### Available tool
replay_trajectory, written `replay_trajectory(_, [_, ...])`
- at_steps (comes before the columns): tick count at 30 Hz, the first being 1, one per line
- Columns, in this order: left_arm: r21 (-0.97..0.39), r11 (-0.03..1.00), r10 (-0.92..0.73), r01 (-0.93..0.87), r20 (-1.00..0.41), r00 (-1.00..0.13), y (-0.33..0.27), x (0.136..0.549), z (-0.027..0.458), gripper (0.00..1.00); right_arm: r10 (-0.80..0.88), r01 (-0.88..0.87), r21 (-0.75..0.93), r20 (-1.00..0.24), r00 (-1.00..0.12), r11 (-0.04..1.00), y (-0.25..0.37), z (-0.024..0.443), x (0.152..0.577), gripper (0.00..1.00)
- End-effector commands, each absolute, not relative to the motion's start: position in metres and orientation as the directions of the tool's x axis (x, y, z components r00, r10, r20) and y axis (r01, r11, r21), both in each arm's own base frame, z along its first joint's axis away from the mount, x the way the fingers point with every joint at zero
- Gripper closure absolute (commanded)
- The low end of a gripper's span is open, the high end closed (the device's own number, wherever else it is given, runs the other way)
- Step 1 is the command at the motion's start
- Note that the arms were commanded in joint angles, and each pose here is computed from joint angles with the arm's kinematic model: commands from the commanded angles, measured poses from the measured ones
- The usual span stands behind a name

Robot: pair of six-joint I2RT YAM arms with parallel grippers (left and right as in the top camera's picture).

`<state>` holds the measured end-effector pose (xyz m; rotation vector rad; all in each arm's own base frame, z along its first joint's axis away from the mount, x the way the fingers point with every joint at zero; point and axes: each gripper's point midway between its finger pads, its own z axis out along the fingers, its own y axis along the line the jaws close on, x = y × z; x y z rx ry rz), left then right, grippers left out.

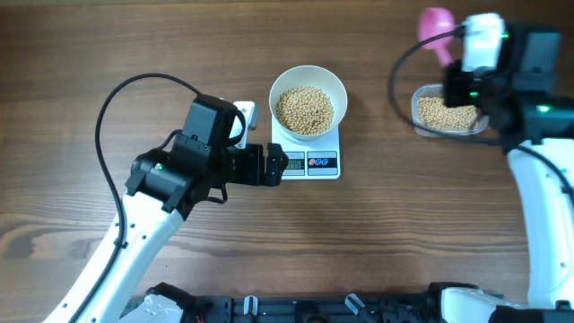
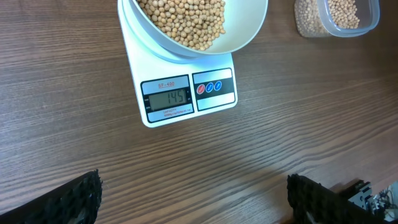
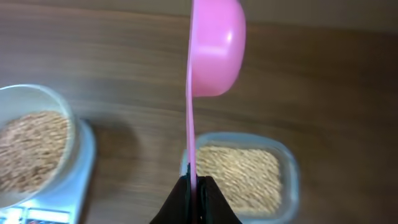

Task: Scoop item into bowl and weigh 150g on scale
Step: 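Move the empty scoop back over the soybean tub, then lower the scoop into the tub and scoop up soybeans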

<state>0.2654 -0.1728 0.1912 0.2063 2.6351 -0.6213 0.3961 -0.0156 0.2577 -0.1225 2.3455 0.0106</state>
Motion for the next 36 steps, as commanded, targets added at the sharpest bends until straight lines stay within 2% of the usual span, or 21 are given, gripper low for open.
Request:
replay_trajectory(1, [-0.389, 0.884, 0.071, 0.259, -0.436, -0.897, -0.175, 0.264, 0.189, 0.0, -0.093, -0.103, -0.028, -0.704, -0.704, 0.994, -0.023, 0.259, 0.394, 0.96])
replay_trajectory(4, [-0.389, 0.884, 0.071, 0.259, -0.436, -0.897, -0.175, 0.264, 0.189, 0.0, -0.175, -0.136, -0.111, -0.644, -0.745, 0.985, -0.032, 0.243, 0.389, 0.96])
replay_trajectory(13, [-0.39, 0.884, 0.071, 0.259, -0.436, -0.897, -0.175, 0.264, 0.189, 0.0, -0.156, -0.023, -0.263, -0.499, -0.853, 0.965, -0.072, 0.204, 0.388, 0.96])
replay_trajectory(16, [-0.389, 0.884, 0.071, 0.259, -0.436, -0.897, -0.175, 0.264, 0.189, 0.0, -0.152, -0.039, -0.261, -0.43, -0.89, 0.965, -0.073, 0.188, 0.379, 0.96])
replay_trajectory(24, [-0.389, 0.884, 0.071, 0.259, -0.436, -0.897, -0.175, 0.264, 0.189, 0.0, -0.144, -0.06, -0.243, -0.344, -0.928, 0.968, -0.071, 0.175, 0.361, 0.96])
replay_trajectory(29, [-0.389, 0.884, 0.071, 0.259, -0.436, -0.897, -0.175, 0.264, 0.189, 0.0, -0.142, -0.062, -0.241, -0.335, -0.931, 0.969, -0.07, 0.17, 0.359, 0.96])
replay_trajectory(36, [-0.389, 0.884, 0.071, 0.259, -0.436, -0.897, -0.175, 0.264, 0.189, 0.0, -0.129, -0.073, -0.222, -0.253, -0.959, 0.972, -0.07, 0.146, 0.355, 0.96])
